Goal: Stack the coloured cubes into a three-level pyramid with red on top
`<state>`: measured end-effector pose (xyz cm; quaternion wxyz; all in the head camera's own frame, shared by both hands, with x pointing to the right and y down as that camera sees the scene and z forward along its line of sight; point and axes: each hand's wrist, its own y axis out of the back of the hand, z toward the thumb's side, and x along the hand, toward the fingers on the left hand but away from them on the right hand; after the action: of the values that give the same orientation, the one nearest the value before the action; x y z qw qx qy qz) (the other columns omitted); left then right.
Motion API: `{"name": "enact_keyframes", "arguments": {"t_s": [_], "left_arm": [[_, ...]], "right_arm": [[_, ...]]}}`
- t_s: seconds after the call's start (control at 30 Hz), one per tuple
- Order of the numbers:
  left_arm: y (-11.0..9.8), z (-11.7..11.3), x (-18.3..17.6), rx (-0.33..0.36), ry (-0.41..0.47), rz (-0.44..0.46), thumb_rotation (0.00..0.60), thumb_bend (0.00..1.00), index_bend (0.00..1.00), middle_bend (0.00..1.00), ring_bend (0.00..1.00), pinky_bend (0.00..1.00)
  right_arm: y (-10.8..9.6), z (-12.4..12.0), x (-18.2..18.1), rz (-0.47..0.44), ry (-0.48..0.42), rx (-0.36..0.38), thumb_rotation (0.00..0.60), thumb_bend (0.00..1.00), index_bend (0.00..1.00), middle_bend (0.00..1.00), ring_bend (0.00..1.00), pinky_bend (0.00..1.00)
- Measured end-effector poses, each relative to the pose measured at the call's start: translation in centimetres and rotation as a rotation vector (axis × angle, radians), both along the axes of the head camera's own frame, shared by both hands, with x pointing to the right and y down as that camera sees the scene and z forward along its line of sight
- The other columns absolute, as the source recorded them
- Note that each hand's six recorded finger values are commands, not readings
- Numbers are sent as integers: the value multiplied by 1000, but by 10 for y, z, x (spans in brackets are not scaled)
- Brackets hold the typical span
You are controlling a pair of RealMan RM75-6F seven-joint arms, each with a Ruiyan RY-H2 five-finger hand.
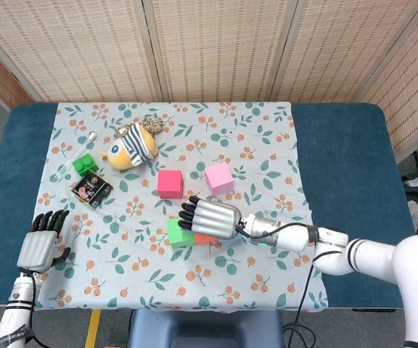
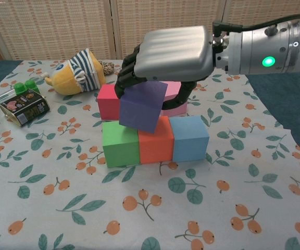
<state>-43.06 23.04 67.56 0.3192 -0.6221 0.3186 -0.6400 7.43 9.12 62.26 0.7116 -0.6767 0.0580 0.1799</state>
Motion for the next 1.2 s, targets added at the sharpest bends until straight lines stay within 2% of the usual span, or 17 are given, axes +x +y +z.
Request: {"name": "enact_keyframes", "arguments": {"t_s": [0.13,0.37,0.47,0.57,1.2], "left_arm": [[-1,0,-1,3,-8,-4,600,341,0,56,20,72],[0,2,-2,-15,13,-19,600,339,0,51,21,72],[0,3,-3,-36,30,-26,600,339,0,50,22,72],[-1,1,-3,-25,21,-22,600,339,0,50,22,72],[-3,2,-6,-13,0,-31,600,339,0,50,22,72]], "right_arm": [[-2,3,0,-47,-29,0,600,216,689,385,240,417],[2,-2,-7,-93,-96,-53,600,216,688,385,239,454],[3,0,-7,-122,-85,-38,600,216,687,385,240,461],[3,3,-7,-138,-73,-25,600,216,683,384,240,461],[-2,12,-5,-135,-53,-4,600,216,621,384,240,461]]}}
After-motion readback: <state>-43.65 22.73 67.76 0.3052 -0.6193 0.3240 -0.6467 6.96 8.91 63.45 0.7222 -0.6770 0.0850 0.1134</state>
